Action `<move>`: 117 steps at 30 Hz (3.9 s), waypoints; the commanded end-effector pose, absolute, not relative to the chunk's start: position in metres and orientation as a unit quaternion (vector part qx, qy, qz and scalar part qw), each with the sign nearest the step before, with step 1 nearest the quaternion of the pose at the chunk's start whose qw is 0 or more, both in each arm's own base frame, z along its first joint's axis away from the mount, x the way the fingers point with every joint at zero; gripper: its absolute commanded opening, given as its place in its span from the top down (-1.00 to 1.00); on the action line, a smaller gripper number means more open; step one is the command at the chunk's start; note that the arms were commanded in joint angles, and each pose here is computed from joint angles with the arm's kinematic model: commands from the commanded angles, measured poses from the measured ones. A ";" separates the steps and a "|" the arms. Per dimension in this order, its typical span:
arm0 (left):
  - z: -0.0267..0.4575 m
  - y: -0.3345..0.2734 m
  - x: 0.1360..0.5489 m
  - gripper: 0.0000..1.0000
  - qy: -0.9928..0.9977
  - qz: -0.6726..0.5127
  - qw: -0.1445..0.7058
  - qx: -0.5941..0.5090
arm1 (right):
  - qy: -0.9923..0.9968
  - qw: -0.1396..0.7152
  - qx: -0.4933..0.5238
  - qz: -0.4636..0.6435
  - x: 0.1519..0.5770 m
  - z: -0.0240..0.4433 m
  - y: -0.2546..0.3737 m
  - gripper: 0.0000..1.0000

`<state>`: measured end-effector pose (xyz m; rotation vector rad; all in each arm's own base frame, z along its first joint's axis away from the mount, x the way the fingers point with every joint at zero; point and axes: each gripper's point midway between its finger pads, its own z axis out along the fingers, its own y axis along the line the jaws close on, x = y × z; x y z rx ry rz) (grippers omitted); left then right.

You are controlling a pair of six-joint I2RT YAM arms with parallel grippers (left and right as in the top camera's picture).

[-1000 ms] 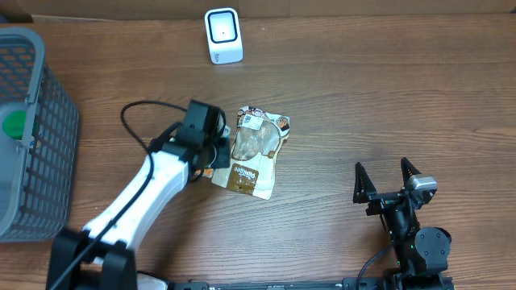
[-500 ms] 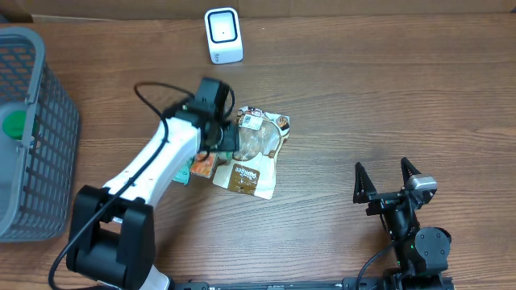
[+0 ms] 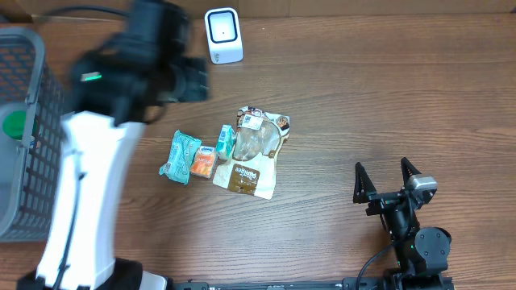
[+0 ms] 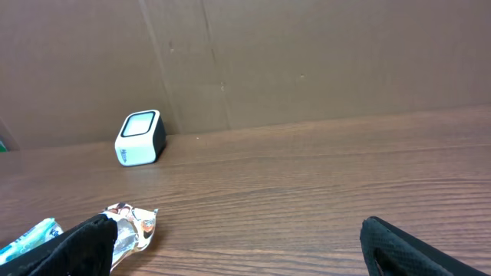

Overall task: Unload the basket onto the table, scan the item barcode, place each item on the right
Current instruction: 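Reach the left gripper into the basket and grasp the green-lidded jar, then lift the green-lidded jar out of the basket toward the table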

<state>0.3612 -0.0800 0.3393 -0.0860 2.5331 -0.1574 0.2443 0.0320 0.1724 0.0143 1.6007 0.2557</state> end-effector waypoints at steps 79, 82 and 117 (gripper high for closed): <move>0.085 0.334 0.390 -0.82 0.926 0.014 0.112 -0.360 | 0.714 0.691 0.008 0.114 0.244 0.171 0.032 -1.00; 0.075 0.333 0.388 -0.77 0.927 0.012 0.106 -0.361 | 0.714 0.691 0.008 0.114 0.244 0.171 0.032 -1.00; 0.062 0.350 0.399 -0.43 0.922 0.040 0.137 -0.360 | 0.714 0.691 0.008 0.114 0.244 0.171 0.032 -1.00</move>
